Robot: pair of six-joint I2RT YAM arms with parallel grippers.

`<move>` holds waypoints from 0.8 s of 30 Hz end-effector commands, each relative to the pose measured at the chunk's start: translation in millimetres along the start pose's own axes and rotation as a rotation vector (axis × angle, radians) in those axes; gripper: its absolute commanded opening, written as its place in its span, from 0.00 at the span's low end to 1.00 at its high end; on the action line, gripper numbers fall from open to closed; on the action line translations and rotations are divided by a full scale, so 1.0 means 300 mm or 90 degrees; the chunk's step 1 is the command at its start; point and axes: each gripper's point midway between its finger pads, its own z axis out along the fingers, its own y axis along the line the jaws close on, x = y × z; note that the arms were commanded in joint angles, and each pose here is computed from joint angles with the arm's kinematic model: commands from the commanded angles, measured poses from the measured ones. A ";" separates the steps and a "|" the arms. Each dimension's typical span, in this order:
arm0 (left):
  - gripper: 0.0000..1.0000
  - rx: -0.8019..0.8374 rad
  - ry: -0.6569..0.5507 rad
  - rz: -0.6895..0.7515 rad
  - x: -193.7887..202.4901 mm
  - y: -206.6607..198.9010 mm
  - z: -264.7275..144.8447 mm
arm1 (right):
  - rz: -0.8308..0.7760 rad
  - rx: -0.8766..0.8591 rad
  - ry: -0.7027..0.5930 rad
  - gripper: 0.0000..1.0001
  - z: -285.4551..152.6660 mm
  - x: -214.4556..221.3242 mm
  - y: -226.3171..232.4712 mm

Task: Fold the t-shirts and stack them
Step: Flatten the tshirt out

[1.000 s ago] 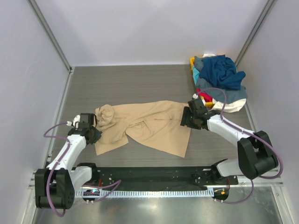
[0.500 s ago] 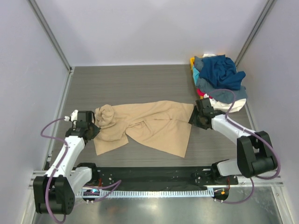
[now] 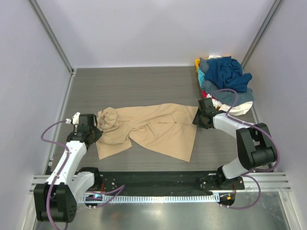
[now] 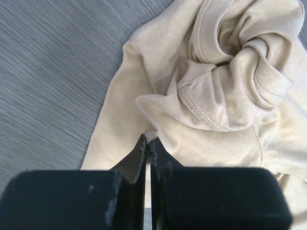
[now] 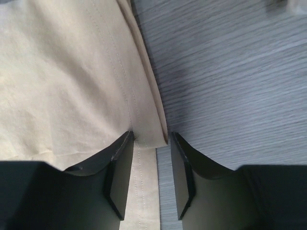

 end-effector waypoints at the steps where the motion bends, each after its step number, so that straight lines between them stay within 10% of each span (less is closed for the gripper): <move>1: 0.00 0.028 -0.019 0.003 -0.039 -0.037 -0.019 | 0.013 0.008 -0.021 0.42 0.021 -0.049 0.002; 12: 0.00 0.028 -0.020 -0.001 -0.041 -0.039 -0.020 | 0.015 0.002 -0.013 0.03 0.015 -0.032 -0.011; 24: 0.00 0.050 -0.037 -0.008 -0.098 -0.073 -0.114 | 0.011 -0.002 -0.024 0.01 -0.083 -0.074 -0.005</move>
